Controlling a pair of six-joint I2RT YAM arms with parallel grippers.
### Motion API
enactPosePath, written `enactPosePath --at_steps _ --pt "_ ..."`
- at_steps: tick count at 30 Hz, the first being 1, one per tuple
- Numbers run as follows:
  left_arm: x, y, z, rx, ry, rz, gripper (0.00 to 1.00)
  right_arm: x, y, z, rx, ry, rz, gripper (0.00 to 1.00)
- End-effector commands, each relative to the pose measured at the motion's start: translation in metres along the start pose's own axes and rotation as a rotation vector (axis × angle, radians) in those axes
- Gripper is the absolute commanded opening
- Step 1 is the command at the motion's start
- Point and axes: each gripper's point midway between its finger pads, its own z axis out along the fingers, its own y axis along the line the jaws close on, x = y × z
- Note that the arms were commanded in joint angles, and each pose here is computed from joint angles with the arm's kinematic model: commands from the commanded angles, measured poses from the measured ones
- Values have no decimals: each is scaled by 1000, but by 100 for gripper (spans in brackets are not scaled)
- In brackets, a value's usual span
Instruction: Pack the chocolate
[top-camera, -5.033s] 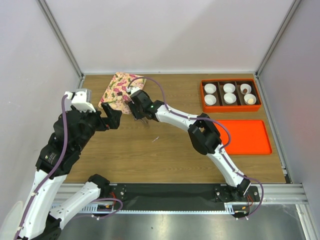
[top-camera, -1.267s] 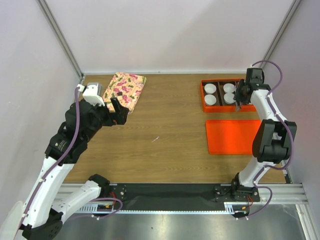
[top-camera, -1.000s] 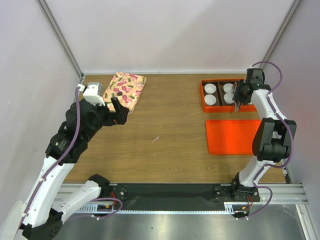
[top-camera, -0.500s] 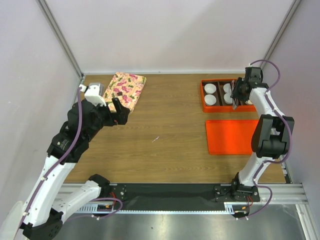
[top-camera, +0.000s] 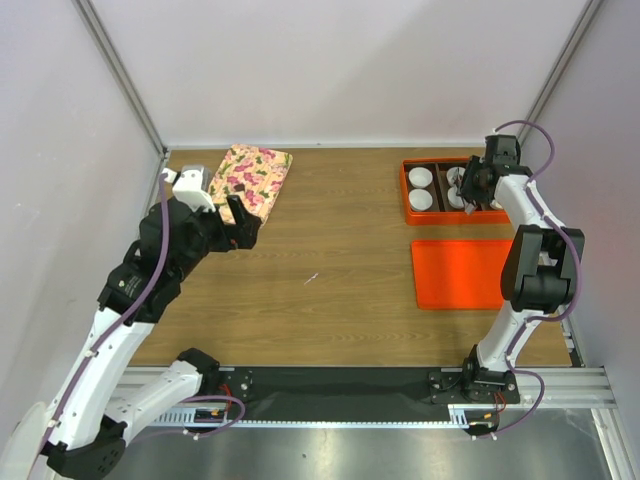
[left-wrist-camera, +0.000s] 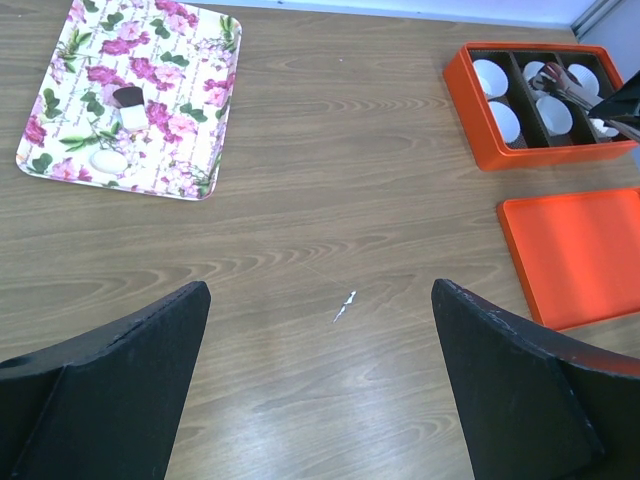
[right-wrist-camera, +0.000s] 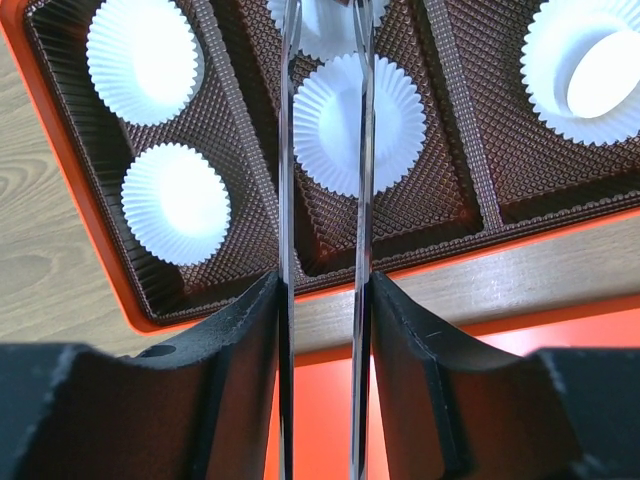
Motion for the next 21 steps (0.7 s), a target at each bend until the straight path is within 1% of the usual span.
enactPosePath --at_steps 1,5,9,13,14,16,17,19,20,21 --pt "-8 0 4 -4 -31 3 100 -32 10 -6 -19 -94 -22 44" --pt "-9 1 3 -7 -32 7 100 -39 14 -17 -17 -110 -33 45" --pt "-12 1 0 -9 -36 16 100 -57 20 -39 4 -161 -46 48" --pt "-25 -1 -10 1 -66 15 100 -66 44 -66 -31 -203 -66 47" --pt "-26 -1 -13 0 -68 17 100 -63 53 -70 -45 -201 -68 47" --pt "-32 -1 -19 1 -85 18 100 -57 82 -81 -101 -211 -97 47" --pt "-34 -1 -22 0 -92 20 100 -42 111 -84 -149 -195 -131 47" --pt "-38 1 -27 -7 -102 23 100 -26 146 -91 -206 -193 -170 47" --pt "-42 0 -31 -5 -111 22 100 -22 166 -96 -249 -216 -182 47" --pt "-44 0 -34 -5 -119 22 100 5 205 -102 -324 -190 -224 47"
